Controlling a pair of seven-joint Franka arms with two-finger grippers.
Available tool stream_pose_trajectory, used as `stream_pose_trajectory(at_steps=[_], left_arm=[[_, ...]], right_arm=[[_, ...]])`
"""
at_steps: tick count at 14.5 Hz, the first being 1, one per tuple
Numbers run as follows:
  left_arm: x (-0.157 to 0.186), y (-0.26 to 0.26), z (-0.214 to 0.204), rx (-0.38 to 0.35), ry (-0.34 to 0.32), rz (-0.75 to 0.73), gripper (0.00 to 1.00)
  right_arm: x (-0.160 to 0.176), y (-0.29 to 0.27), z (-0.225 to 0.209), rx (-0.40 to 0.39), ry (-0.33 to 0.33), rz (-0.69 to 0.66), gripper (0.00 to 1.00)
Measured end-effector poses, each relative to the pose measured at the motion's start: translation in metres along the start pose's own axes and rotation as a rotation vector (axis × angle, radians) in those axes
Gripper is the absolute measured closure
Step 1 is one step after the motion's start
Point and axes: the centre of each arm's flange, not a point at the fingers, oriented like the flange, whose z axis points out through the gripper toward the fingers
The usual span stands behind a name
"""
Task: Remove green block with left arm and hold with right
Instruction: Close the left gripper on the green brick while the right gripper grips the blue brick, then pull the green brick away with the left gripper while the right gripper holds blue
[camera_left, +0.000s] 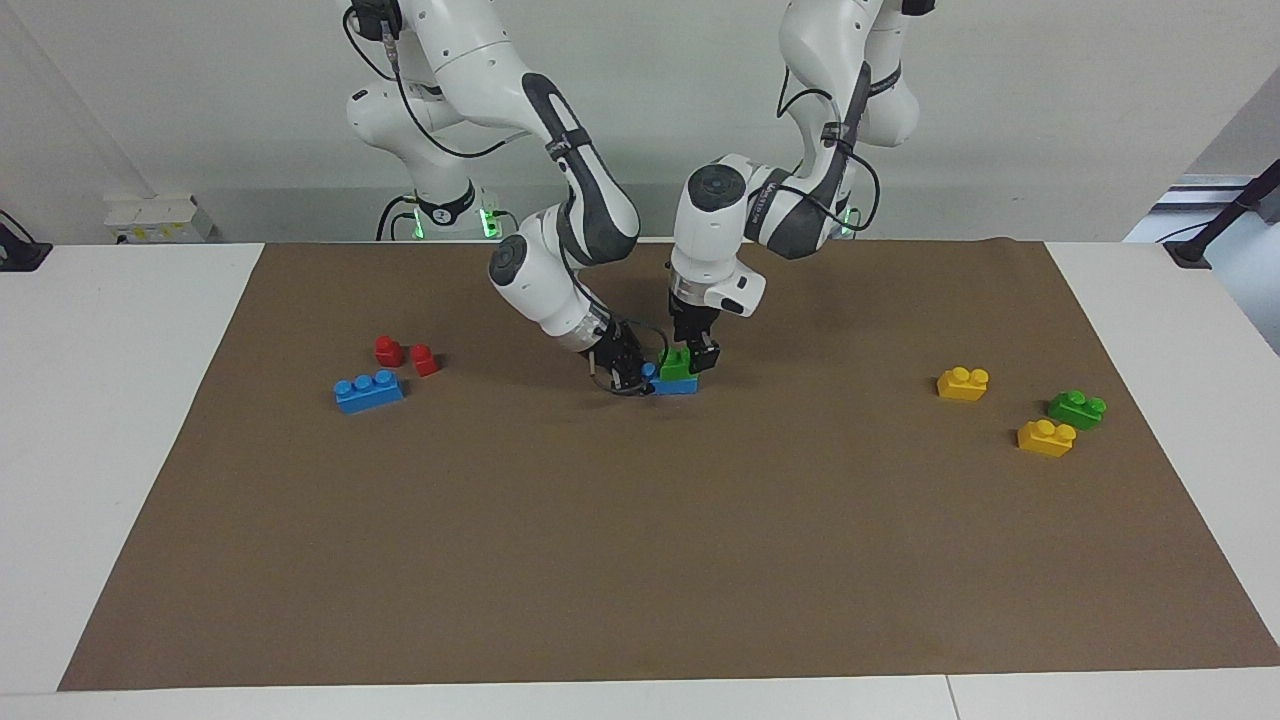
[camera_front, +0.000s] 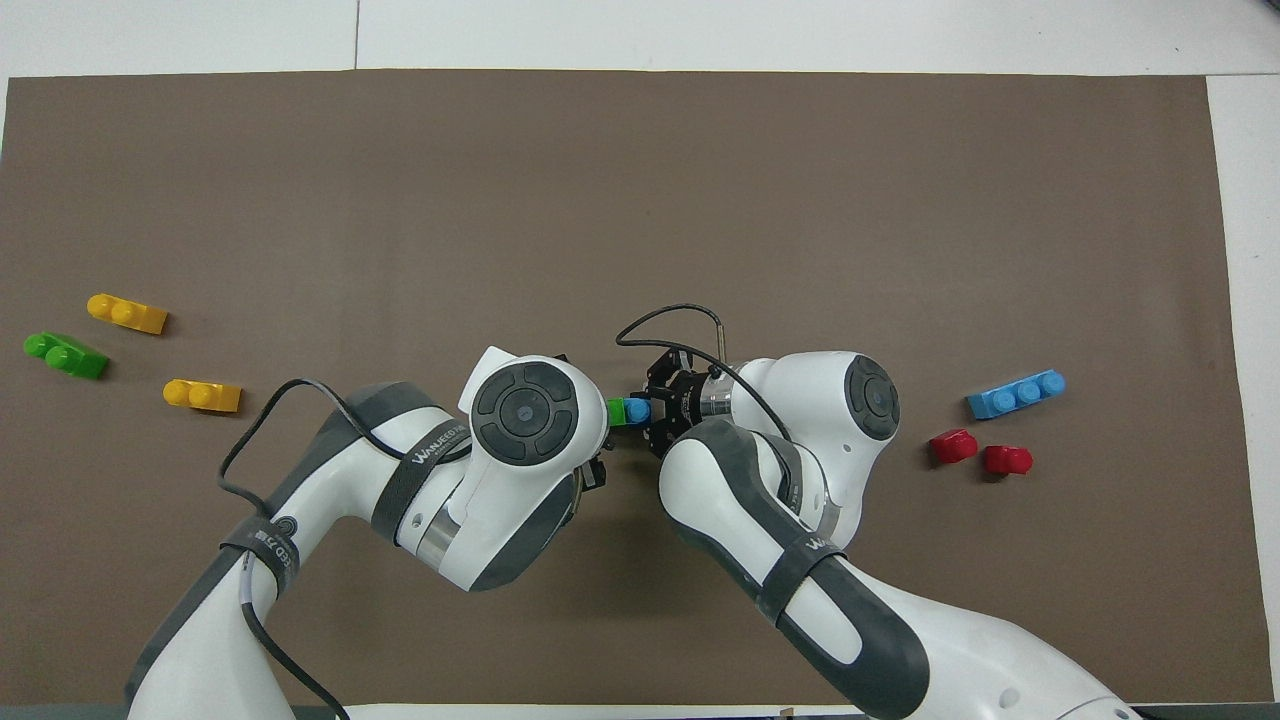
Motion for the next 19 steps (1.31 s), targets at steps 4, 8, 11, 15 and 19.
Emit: stream_pose_trajectory(at_steps=[4, 8, 11, 15, 19], left_arm=[[0.0, 0.003, -0.003, -0.013, 0.0, 0.008, 0.63], [0.0, 0.003, -0.003, -0.013, -0.001, -0.002, 0.63], [0.0, 0.005, -0.008, -0.017, -0.008, -0.012, 0.63], [0.003, 0.011, -0.042, -0.042, -0.048, -0.04, 0.64], [0.025, 0.021, -0.087, -0.06, -0.057, -0.061, 0.64]], right_arm=[[0.0, 0.0, 0.0, -0.001, 0.0, -0.008, 0.65], [0.0, 0.0, 0.0, -0.001, 0.0, -0.009, 0.65], [0.0, -0.001, -0.001, 0.004, -0.001, -0.009, 0.65], [-0.002, -0.005, -0.004, 0.016, -0.004, -0.009, 0.65], [0.0, -0.005, -0.002, 0.013, -0.002, -0.005, 0.65]])
